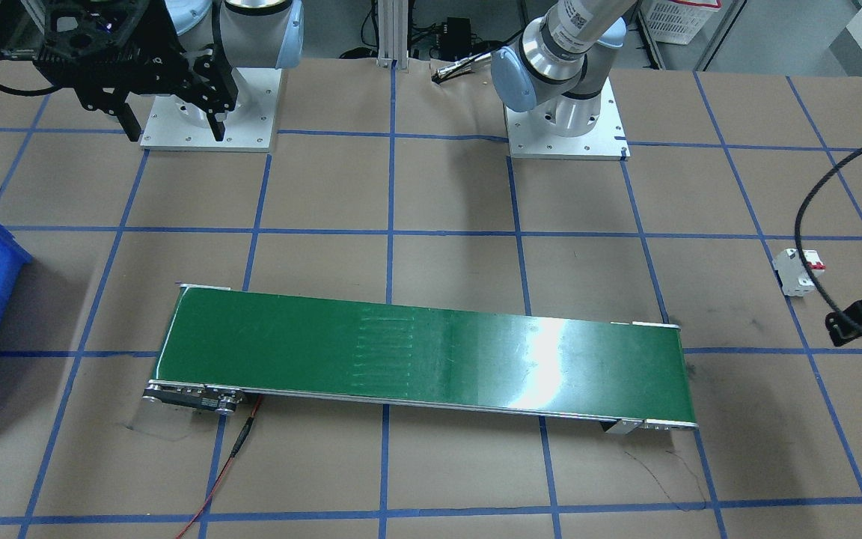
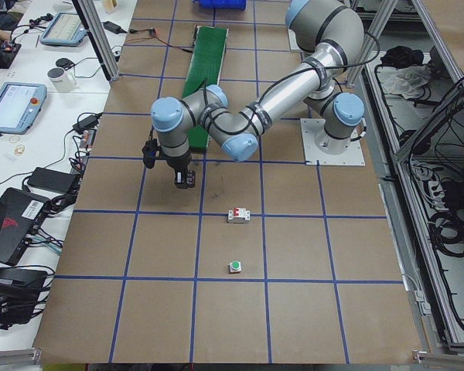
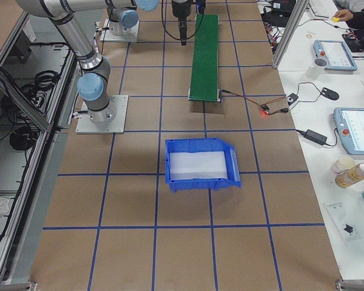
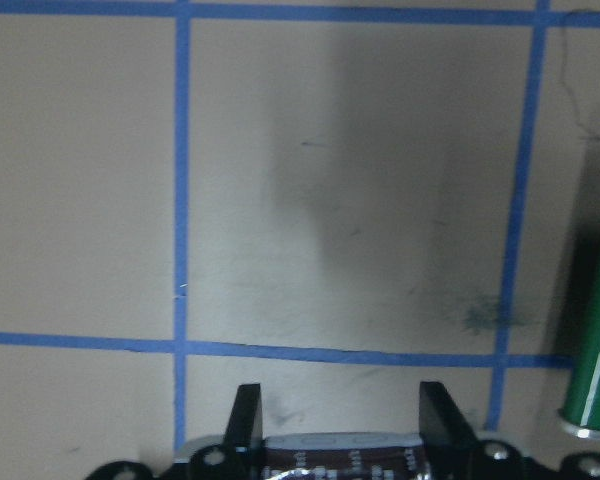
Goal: Move capacitor from left to right
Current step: 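Carry the capacitor with the left gripper over the near end of the conveyor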
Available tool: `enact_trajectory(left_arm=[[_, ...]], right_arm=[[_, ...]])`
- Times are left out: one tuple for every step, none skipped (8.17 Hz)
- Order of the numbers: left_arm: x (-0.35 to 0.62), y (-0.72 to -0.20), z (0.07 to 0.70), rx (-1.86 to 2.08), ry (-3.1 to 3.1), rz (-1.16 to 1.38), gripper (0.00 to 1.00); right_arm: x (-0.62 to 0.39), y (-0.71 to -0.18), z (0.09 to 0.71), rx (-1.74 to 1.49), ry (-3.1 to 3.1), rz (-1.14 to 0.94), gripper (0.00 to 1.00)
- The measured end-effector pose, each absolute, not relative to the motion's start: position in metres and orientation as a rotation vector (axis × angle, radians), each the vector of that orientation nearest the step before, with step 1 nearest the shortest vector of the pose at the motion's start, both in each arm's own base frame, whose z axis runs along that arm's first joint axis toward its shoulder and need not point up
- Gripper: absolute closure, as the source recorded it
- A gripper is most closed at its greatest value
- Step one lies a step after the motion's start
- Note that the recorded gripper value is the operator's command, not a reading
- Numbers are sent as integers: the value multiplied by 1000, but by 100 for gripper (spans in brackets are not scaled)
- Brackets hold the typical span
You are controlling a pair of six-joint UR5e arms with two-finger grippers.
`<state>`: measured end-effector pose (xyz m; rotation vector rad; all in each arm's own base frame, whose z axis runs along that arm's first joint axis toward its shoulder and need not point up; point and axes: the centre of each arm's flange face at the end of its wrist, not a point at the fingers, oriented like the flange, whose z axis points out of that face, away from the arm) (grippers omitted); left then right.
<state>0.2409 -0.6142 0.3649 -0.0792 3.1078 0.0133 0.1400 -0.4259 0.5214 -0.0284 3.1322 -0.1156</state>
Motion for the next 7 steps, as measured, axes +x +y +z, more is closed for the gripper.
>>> enact_trajectory(left_arm=[[193,-627,368,-67,3110,14,87],[144,-636,366,-107,3113,20,87],[99,-638,364,-170,3114,30,88],[63,-636,363,-246,3111,34,88],[39,-634,360,-342,3108,41,88],[20,-631,356,-438,3113,53,93],[7,-628,351,-567,3103,70,100]], right_arm=[[140,-426,521,-28,3132,-116,0],[140,-426,521,-28,3132,-116,0],[140,-426,521,-28,3133,-116,0],[140,-426,521,-28,3133,-115,0],[140,-426,521,-28,3133,-115,0],[140,-426,521,-28,3133,-114,0],[140,-426,521,-28,3133,-114,0]])
